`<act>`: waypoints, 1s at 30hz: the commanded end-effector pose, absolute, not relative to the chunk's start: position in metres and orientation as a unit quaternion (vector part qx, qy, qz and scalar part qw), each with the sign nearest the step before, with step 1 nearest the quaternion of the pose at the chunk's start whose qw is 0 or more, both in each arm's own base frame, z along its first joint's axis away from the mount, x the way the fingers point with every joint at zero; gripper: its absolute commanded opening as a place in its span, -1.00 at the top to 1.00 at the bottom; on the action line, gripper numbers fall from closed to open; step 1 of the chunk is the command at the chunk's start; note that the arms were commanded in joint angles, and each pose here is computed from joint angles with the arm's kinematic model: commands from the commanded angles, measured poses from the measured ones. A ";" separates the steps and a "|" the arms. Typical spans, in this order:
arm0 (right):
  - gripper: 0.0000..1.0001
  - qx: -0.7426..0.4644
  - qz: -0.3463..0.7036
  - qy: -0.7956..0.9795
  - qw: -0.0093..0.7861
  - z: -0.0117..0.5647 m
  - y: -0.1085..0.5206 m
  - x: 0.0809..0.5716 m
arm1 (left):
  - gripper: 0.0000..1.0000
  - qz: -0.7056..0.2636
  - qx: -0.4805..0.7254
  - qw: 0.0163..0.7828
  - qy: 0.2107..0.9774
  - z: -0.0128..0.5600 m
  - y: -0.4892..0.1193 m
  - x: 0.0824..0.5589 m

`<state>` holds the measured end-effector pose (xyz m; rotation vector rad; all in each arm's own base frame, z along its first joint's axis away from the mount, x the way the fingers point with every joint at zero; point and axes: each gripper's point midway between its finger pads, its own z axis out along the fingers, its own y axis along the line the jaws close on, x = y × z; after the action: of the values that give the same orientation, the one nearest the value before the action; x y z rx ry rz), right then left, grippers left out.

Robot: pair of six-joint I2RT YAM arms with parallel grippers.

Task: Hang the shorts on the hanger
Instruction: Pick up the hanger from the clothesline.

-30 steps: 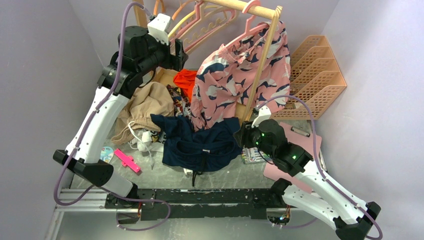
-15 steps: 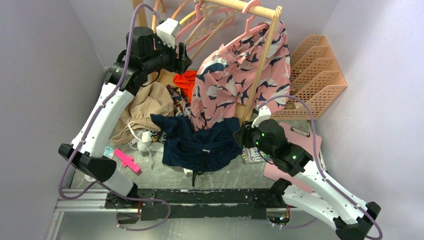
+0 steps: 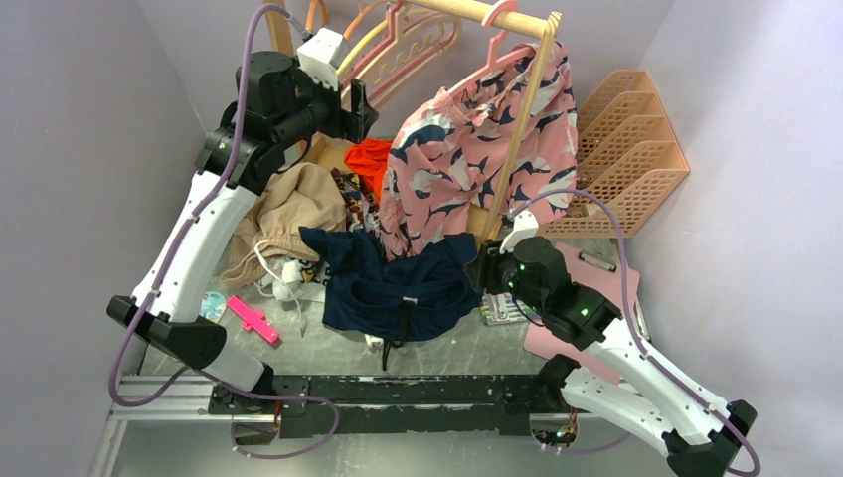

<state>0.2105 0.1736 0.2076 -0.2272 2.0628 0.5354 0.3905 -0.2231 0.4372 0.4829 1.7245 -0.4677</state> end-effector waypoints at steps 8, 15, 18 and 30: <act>0.06 -0.095 0.220 0.839 0.489 0.212 0.175 0.215 | -0.52 -0.199 0.217 0.612 0.734 0.443 -0.222 0.393; 0.06 -0.095 0.217 0.839 0.490 0.212 0.173 0.215 | 0.19 -0.220 0.239 0.600 0.731 0.438 -0.234 0.392; 0.06 -0.096 0.215 0.840 0.489 0.211 0.173 0.214 | 0.46 -0.223 0.244 0.596 0.732 0.435 -0.237 0.394; 0.06 -0.100 0.206 0.841 0.491 0.209 0.170 0.216 | 0.86 -0.245 0.257 0.626 0.694 0.459 -0.245 0.392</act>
<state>0.2126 0.1736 0.2072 -0.2407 2.0581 0.5213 0.3945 -0.2389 0.4278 0.5601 1.7179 -0.5204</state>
